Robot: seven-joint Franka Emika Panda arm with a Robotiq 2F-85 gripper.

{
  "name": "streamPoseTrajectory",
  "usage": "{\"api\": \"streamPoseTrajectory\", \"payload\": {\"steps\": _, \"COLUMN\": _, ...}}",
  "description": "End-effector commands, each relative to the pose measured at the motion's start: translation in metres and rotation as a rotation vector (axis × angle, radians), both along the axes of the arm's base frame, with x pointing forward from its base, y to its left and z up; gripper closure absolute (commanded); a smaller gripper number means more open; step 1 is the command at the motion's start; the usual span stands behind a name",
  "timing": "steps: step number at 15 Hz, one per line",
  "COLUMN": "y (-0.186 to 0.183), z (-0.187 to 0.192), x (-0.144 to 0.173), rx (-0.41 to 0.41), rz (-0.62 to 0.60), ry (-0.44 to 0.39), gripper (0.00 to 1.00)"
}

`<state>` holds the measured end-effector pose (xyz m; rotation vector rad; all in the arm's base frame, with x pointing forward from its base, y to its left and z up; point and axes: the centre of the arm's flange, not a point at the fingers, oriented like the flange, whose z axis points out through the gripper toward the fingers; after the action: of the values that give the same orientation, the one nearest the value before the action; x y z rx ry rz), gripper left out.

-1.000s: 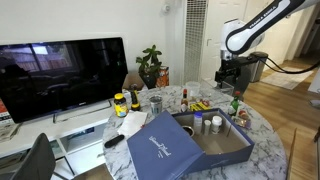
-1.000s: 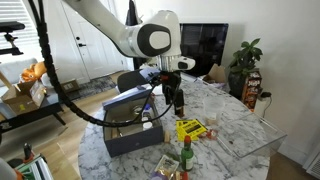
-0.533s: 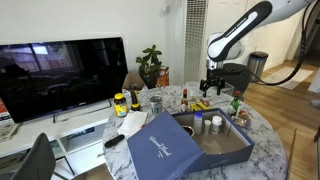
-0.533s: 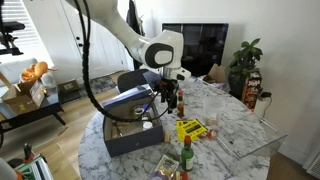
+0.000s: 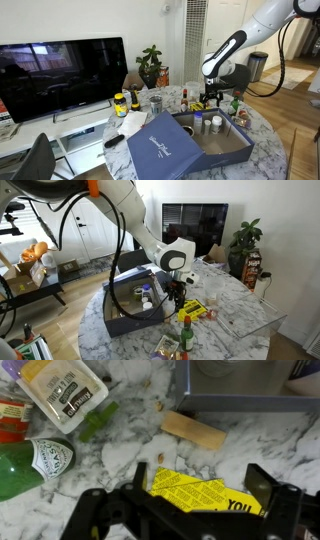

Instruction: Pick up the brown object on the table and put it in the plastic cup

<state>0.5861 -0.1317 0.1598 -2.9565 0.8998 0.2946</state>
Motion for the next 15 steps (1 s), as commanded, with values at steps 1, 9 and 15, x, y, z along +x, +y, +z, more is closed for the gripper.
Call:
{"api": "streamPoseTrajectory", "payload": {"steps": 1, "y": 0.000, "z": 0.001, "x": 0.001, "rx": 0.000, "rz": 0.000, "ry": -0.003, "gripper": 0.00}}
{"api": "streamPoseTrajectory", "payload": {"steps": 9, "y": -0.007, "z": -0.076, "x": -0.029, "rx": 0.127, "rz": 0.032, "ry": 0.088, "gripper": 0.00}}
{"api": "streamPoseTrajectory", "payload": {"steps": 15, "y": -0.001, "z": -0.089, "x": -0.018, "rx": 0.105, "rz": 0.060, "ry": 0.023, "gripper": 0.00}}
